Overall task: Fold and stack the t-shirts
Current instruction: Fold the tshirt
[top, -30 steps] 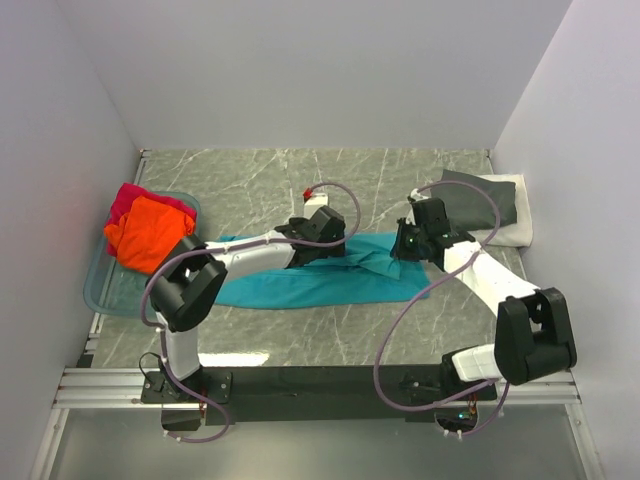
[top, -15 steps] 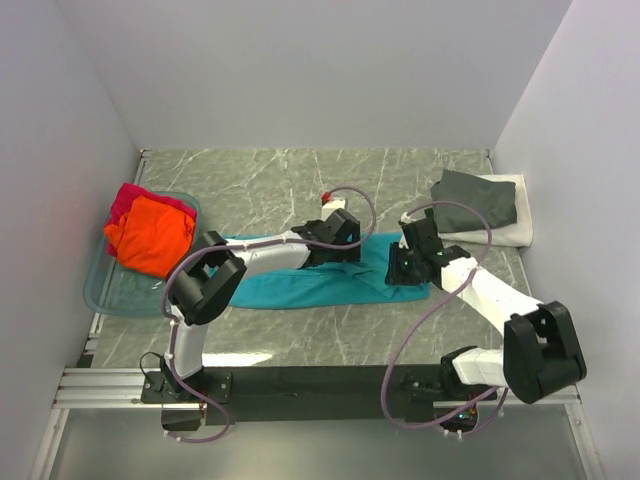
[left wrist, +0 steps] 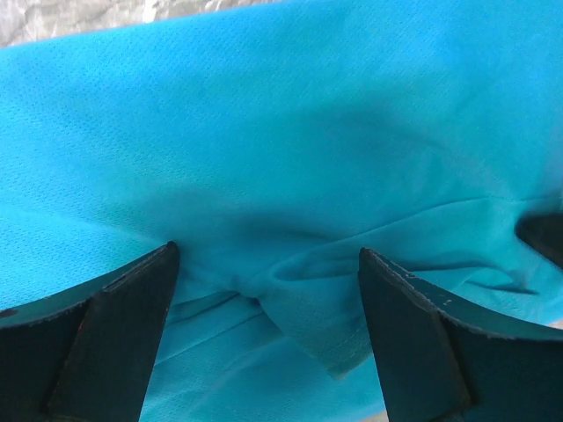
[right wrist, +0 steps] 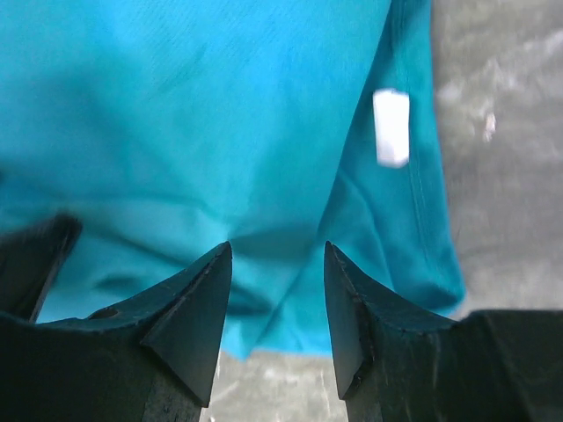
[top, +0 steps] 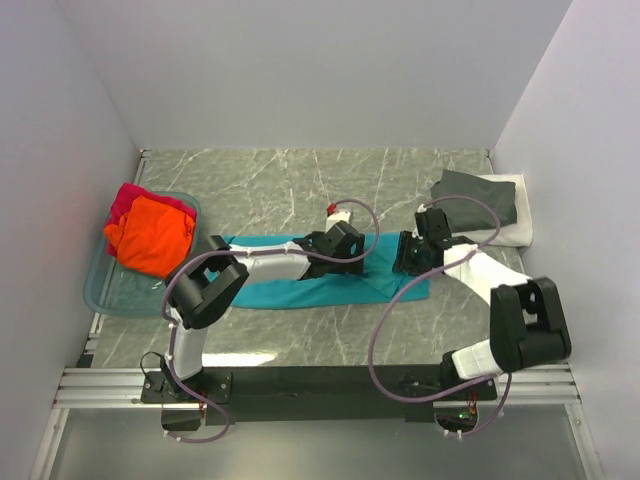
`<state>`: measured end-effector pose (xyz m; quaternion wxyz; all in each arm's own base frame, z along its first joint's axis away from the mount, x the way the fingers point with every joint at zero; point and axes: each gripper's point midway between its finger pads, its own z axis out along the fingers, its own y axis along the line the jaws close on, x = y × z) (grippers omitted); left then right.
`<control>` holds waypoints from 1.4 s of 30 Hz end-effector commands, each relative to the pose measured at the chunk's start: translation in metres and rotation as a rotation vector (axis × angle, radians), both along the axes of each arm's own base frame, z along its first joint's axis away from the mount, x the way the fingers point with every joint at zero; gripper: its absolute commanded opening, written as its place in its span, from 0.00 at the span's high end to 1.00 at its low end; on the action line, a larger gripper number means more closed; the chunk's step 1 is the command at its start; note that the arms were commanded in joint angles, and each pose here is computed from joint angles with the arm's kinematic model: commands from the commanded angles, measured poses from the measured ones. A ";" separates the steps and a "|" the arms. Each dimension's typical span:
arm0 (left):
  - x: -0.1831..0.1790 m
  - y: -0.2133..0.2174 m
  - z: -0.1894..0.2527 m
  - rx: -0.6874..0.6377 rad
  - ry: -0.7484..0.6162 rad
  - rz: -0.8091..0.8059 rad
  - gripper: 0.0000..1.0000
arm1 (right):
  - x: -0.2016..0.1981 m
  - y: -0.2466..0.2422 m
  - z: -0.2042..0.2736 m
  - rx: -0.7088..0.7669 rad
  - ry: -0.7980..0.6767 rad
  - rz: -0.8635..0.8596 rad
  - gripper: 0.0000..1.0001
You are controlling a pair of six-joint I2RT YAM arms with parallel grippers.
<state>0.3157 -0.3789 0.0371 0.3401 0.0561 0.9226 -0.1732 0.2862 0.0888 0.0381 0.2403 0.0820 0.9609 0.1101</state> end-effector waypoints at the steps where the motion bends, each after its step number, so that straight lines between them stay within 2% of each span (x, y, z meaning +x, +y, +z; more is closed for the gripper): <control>1: -0.008 -0.002 0.009 -0.017 -0.011 -0.036 0.11 | 0.035 0.005 0.013 0.037 -0.083 -0.001 0.46; 10: -0.009 0.007 0.010 0.000 -0.024 -0.016 0.11 | 0.061 -0.004 0.010 0.031 -0.084 -0.018 0.47; 13: -0.011 0.012 0.007 0.011 -0.024 -0.010 0.11 | 0.068 -0.006 0.009 0.030 -0.087 -0.025 0.54; 14: -0.011 0.012 0.008 0.008 -0.026 -0.008 0.11 | 0.071 -0.006 0.006 0.033 -0.078 -0.023 0.60; 17: -0.011 0.014 0.008 0.008 -0.027 -0.002 0.11 | 0.074 -0.007 0.001 0.037 -0.050 -0.020 0.64; 19: -0.010 0.015 0.009 0.013 -0.030 0.001 0.11 | 0.074 -0.008 0.001 0.032 -0.048 -0.021 0.61; 22: -0.010 0.014 0.010 0.016 -0.031 0.001 0.11 | 0.073 -0.016 0.007 0.003 -0.067 -0.043 0.52; 24: -0.009 0.015 0.010 0.019 -0.032 0.002 0.11 | 0.074 -0.022 0.008 -0.011 -0.070 -0.053 0.51; 32: -0.009 0.013 0.012 0.014 -0.034 0.002 0.10 | 0.075 -0.031 0.006 0.004 -0.066 -0.070 0.49; 42: -0.008 0.013 0.011 0.018 -0.032 0.005 0.10 | 0.089 -0.015 0.014 0.083 -0.108 -0.019 0.50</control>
